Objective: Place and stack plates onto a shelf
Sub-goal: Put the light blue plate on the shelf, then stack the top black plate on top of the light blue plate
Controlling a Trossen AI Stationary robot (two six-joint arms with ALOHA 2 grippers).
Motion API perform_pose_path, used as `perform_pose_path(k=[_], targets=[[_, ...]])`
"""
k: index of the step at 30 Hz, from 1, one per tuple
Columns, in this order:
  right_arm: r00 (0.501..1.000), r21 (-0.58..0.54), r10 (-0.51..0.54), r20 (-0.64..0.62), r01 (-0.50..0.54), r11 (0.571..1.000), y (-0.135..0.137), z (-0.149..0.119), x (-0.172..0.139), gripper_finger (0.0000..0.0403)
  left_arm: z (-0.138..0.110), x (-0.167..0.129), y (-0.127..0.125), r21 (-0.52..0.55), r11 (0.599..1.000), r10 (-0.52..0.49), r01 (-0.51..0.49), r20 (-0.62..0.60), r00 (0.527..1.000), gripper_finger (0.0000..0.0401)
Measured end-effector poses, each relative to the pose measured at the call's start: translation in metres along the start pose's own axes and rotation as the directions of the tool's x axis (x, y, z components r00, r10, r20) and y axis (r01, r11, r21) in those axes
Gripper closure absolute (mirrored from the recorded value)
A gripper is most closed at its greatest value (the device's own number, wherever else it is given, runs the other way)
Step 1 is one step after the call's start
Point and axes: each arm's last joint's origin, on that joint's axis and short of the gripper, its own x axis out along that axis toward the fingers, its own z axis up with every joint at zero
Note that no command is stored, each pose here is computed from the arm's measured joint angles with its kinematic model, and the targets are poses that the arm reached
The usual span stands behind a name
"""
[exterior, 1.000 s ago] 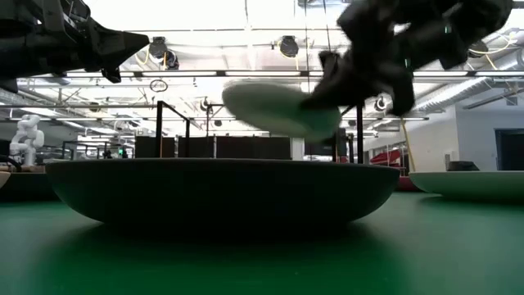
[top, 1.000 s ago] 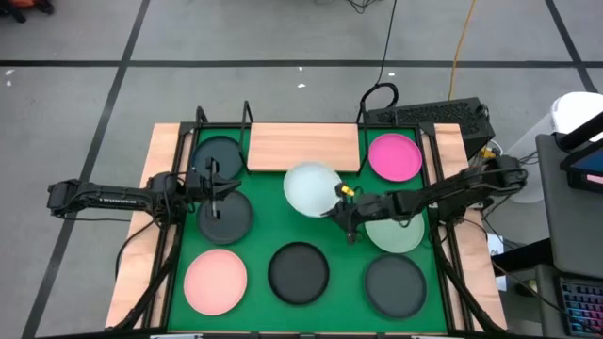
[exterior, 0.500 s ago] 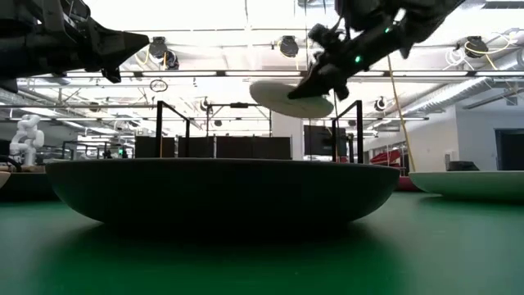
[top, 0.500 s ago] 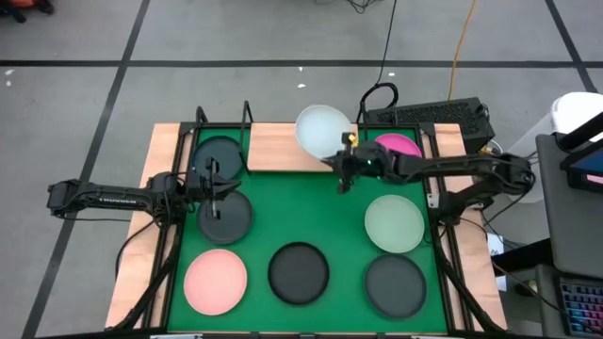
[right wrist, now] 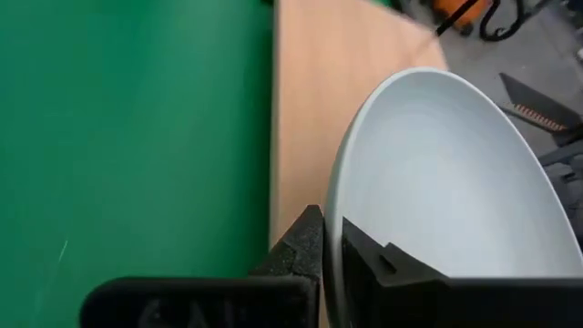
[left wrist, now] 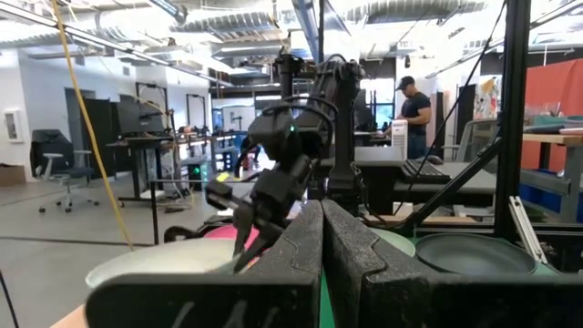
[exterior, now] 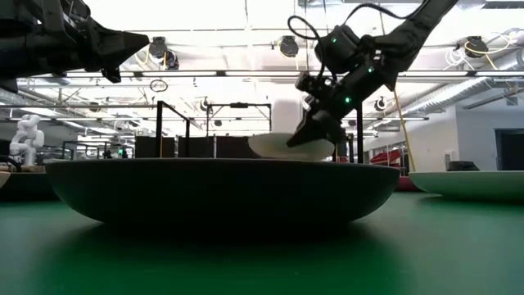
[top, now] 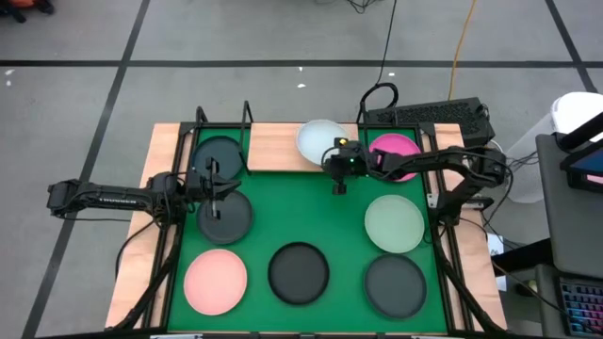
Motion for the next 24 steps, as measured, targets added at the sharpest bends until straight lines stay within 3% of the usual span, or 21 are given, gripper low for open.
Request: perform_pose_path(k=[9,19,24], targets=[[0.999,0.009,-0.013,-0.050,0.014,1.000,0.005,-0.009,0.012,0.0386,0.000,0.000,0.000,0.000,1.000,0.000,0.000,0.000,1.000,0.0397],[0.996,0.012,-0.053,-0.077,0.054,0.998,0.002,-0.010,0.012,0.0322,0.000,0.000,0.000,0.000,1.000,0.000,0.000,0.000,1.000,0.0397],[0.998,0.067,-0.070,-0.002,0.070,0.995,0.001,0.007,-0.006,0.0297,0.000,0.000,0.000,0.000,1.000,0.000,0.000,0.000,1.000,0.0397]])
